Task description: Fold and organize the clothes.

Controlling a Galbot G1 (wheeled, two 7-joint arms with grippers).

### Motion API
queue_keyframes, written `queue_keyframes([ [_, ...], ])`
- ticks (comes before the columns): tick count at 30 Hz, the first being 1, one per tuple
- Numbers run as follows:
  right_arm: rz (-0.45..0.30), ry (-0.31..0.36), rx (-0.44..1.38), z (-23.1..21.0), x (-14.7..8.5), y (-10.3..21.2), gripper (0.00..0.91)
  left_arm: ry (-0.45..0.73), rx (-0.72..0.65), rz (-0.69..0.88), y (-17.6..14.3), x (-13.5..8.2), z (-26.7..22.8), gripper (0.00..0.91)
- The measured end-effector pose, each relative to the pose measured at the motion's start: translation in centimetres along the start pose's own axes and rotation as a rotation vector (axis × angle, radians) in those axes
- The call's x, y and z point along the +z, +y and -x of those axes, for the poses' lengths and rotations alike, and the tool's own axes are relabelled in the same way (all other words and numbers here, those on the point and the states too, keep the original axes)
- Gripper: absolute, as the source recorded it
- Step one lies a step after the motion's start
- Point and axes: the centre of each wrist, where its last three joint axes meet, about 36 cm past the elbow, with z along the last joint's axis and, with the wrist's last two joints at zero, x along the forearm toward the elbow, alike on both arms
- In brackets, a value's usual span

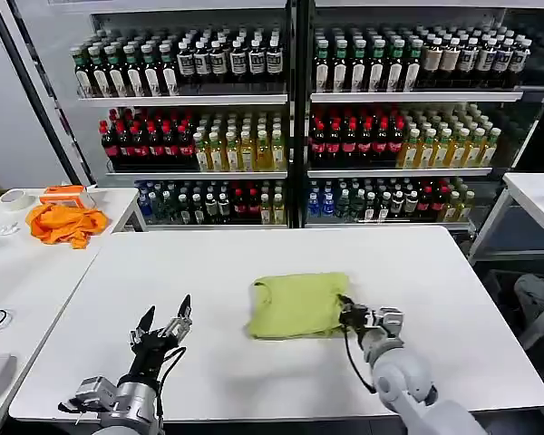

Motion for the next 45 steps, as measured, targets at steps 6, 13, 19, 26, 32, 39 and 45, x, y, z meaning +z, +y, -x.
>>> queue_keyframes([
  [6, -0.075, -0.056, 0.031, -0.7, -0.4, -1.1, 0.907, 0.013, 0.002, 0.016, 0.0, 0.2, -0.3, 0.907],
  [13, -0.181, -0.202, 0.035, -2.4, -0.4, -1.8, 0.907, -0.005, -0.022, 0.113, 0.3, 0.5, -0.6, 0.907],
  [19, -0.212, -0.286, 0.018, -4.4, 0.0, -1.7, 0.907, -0.034, -0.03, 0.198, 0.5, 0.3, -1.0, 0.907],
  [26, -0.226, -0.325, 0.017, -6.4, 0.9, -2.1, 0.907, -0.045, -0.038, 0.249, 0.2, 0.4, -1.5, 0.907],
  [32, -0.22, -0.348, 0.023, -8.1, 1.3, -2.5, 0.907, -0.053, -0.039, 0.272, -0.1, 0.7, -1.6, 0.907],
  [39, -0.23, -0.37, 0.042, -9.6, 1.6, -3.6, 0.907, -0.057, -0.038, 0.282, -0.2, 0.9, -1.7, 0.907],
  [45, -0.245, -0.399, 0.057, -10.7, 1.4, -4.0, 0.907, -0.06, -0.034, 0.285, -0.4, 1.0, -1.7, 0.907],
])
